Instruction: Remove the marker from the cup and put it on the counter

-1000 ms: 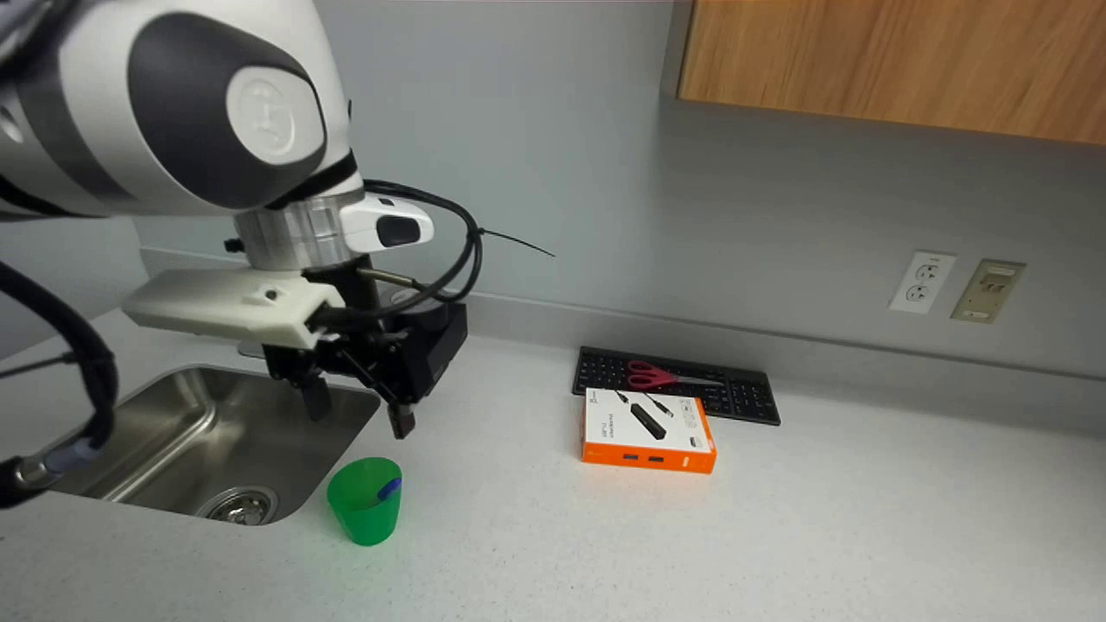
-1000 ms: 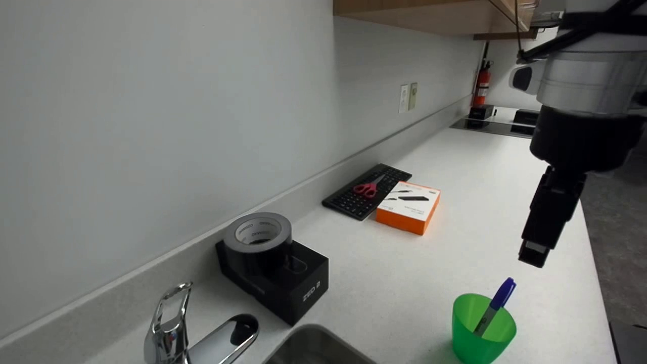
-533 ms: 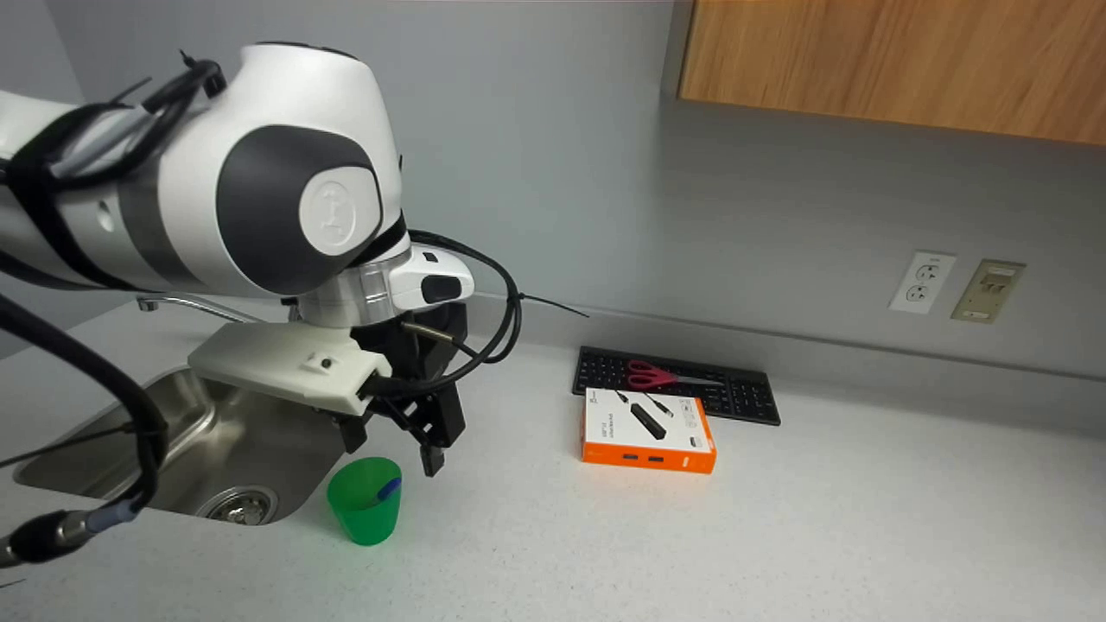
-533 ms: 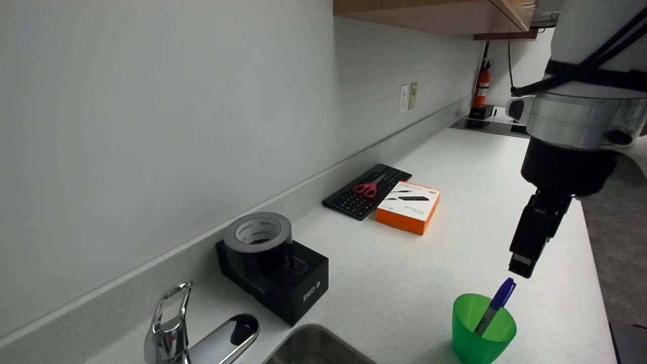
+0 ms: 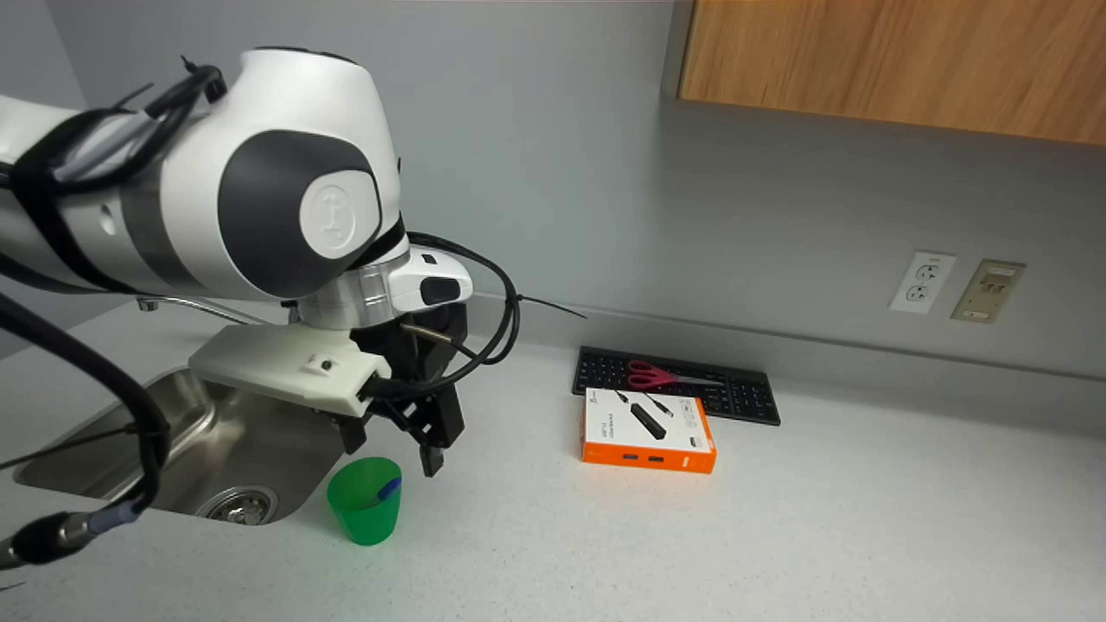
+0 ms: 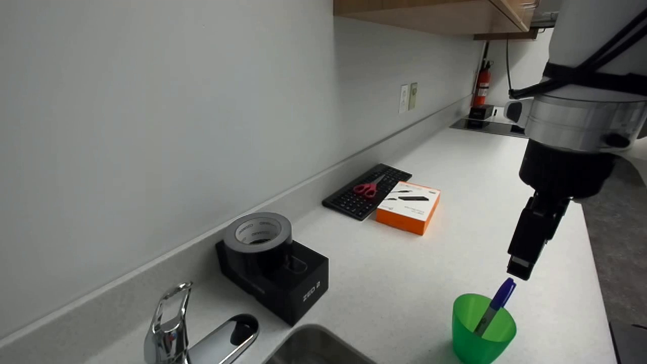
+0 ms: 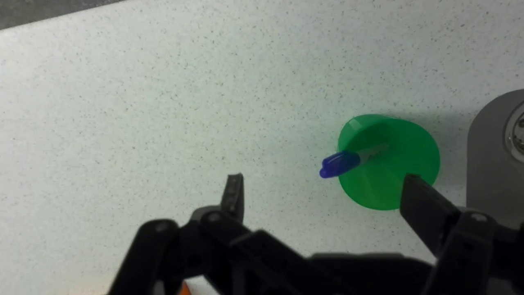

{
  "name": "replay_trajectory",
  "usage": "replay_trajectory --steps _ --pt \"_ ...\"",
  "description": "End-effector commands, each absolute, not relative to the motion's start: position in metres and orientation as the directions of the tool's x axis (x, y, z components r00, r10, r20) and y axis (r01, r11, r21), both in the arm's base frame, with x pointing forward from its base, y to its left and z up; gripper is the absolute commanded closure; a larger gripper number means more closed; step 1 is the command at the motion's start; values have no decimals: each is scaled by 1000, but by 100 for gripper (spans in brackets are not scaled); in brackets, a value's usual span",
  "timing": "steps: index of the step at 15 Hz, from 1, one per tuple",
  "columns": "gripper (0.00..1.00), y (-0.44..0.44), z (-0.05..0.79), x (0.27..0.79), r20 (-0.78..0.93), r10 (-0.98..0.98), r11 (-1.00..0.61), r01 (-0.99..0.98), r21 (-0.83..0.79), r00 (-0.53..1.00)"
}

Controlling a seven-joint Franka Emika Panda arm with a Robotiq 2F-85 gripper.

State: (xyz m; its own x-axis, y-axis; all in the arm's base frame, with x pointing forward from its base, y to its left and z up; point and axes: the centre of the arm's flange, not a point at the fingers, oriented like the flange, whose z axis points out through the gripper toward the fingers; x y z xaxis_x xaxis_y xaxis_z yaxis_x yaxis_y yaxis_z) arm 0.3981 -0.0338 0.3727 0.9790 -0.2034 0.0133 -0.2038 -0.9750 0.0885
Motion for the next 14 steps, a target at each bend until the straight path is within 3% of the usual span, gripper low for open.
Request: replay_trajectory --steps 1,14 --pt "0 -36 357 403 35 -204 -976 -206 76 978" --pt "0 -17 309 408 -11 -171 -983 -170 64 985"
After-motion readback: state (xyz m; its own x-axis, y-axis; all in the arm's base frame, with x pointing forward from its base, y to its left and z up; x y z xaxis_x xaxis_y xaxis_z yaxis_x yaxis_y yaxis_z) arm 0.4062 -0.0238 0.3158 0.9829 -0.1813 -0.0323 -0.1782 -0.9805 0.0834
